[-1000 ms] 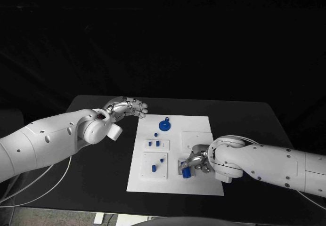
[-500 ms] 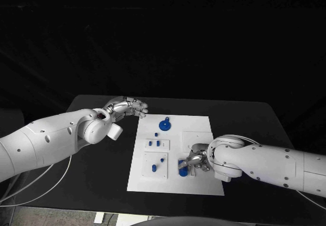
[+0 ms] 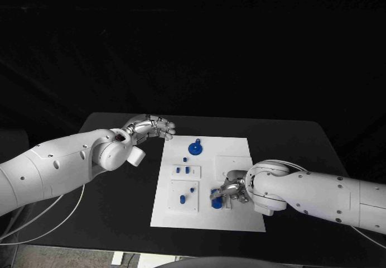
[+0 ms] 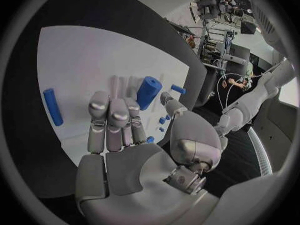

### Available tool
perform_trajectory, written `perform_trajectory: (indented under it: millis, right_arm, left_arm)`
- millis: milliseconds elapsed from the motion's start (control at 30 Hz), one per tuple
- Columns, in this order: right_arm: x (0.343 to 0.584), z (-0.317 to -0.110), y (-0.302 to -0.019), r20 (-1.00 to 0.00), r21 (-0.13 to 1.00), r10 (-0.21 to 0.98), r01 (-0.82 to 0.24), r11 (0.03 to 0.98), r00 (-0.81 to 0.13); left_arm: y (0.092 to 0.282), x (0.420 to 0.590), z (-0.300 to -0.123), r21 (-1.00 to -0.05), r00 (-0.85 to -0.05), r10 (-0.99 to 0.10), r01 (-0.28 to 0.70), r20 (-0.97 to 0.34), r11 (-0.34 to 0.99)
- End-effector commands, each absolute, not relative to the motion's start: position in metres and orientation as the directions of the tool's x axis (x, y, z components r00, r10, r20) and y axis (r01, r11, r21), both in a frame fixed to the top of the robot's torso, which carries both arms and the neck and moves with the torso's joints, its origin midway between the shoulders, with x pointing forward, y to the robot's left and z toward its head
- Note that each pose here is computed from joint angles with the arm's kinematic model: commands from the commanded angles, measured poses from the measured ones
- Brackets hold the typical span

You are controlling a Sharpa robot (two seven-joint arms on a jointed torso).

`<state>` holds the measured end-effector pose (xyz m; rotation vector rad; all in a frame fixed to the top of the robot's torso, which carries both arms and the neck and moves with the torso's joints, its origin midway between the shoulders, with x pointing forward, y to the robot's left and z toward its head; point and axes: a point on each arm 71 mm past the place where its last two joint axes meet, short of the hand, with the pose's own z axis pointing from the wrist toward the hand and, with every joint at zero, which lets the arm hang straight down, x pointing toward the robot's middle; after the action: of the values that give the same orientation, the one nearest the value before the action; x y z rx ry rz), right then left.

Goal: Assemble the parts on the task board

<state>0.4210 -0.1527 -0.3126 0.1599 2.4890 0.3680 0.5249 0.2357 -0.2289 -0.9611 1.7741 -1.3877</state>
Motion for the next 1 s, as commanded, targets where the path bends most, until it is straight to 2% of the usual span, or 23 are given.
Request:
perform_trajectory:
  millis: [33,200,467,667,1000]
  right_arm:
    - [0.419,-0.312,-0.151,-0.558,0.314,0.186,0.002,0.949,-0.808]
    - [0.416,-0.309,-0.153,-0.55,0.376,0.194,-0.033,0.926,-0.813]
    - [0.41,-0.307,-0.167,-0.503,0.452,0.245,-0.01,0.892,-0.829]
    - [0.409,-0.306,-0.176,-0.49,0.452,0.249,0.001,0.892,-0.835]
    - [0.407,-0.308,-0.176,-0.46,0.445,0.237,0.009,0.895,-0.856]
  left_arm:
    - [0.234,0.525,-0.228,-0.978,-0.506,-0.86,-0.136,-0.069,0.158]
    - [0.235,0.525,-0.228,-0.978,-0.505,-0.86,-0.137,-0.069,0.159]
    - [0.236,0.524,-0.228,-0.977,-0.506,-0.86,-0.138,-0.069,0.16]
    - [0.238,0.525,-0.228,-0.977,-0.501,-0.863,-0.139,-0.071,0.161]
    - [0.235,0.523,-0.228,-0.978,-0.508,-0.859,-0.137,-0.068,0.158]
